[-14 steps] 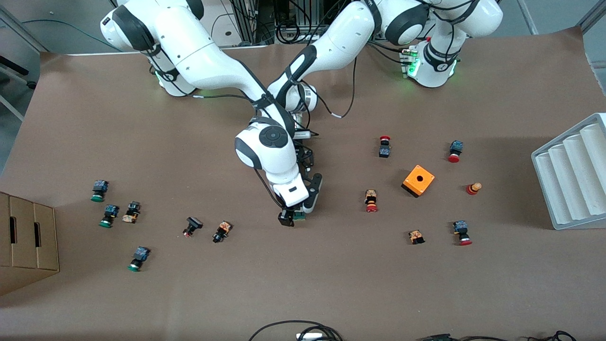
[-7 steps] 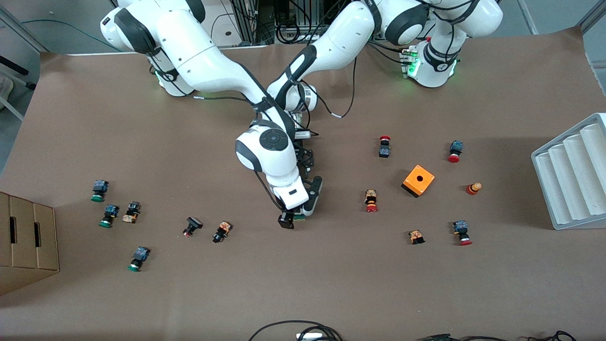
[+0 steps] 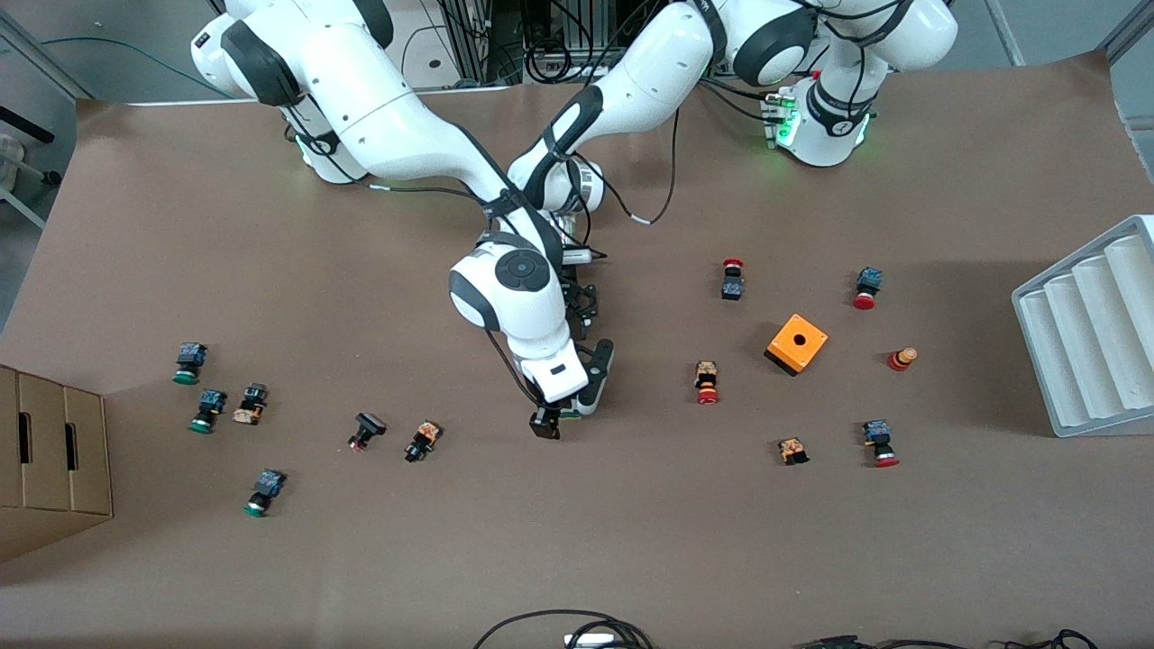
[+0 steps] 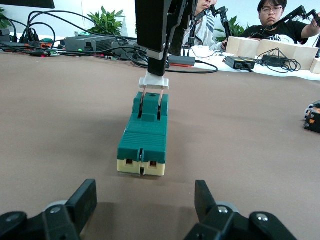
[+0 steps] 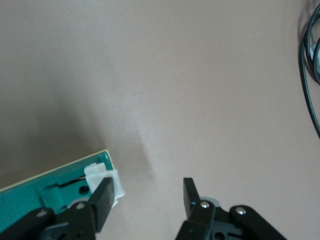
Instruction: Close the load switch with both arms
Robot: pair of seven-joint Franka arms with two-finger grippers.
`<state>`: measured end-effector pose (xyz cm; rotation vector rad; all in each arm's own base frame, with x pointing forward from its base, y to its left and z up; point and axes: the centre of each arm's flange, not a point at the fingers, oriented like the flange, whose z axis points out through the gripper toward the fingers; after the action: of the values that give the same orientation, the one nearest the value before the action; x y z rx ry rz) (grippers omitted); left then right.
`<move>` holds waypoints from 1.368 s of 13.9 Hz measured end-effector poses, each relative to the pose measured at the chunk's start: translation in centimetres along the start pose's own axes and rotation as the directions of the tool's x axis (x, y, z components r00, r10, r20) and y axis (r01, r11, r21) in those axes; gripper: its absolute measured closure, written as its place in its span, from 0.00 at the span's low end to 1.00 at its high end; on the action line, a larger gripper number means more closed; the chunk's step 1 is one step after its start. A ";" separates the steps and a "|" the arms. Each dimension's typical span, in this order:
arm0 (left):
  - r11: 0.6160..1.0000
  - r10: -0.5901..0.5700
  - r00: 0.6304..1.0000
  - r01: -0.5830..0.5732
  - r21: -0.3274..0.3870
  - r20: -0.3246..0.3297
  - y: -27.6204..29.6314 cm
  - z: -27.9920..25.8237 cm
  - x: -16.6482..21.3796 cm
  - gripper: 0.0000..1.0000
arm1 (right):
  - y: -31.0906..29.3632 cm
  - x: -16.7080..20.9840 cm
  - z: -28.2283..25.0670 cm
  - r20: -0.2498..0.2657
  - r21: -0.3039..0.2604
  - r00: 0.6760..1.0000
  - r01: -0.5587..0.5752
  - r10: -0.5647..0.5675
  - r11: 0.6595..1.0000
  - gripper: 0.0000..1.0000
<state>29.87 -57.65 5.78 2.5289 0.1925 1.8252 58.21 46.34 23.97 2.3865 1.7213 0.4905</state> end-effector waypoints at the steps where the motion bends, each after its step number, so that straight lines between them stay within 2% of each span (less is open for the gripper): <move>1: 1.000 0.000 1.000 0.000 0.000 0.000 0.0 0.0 0.0 0.12 | 0.0 0.0 0.1 -0.001 -0.001 1.000 0.000 0.000 1.000 0.35; 19: 1.000 0.000 1.000 0.000 0.000 0.000 0.0 0.0 0.0 0.12 | 0.0 -0.3 1.3 -0.012 -0.008 1.000 0.001 -0.001 1.000 0.36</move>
<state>29.86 -57.65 5.77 2.5288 0.1923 1.8253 58.59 46.18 22.69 2.3820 1.7219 0.5119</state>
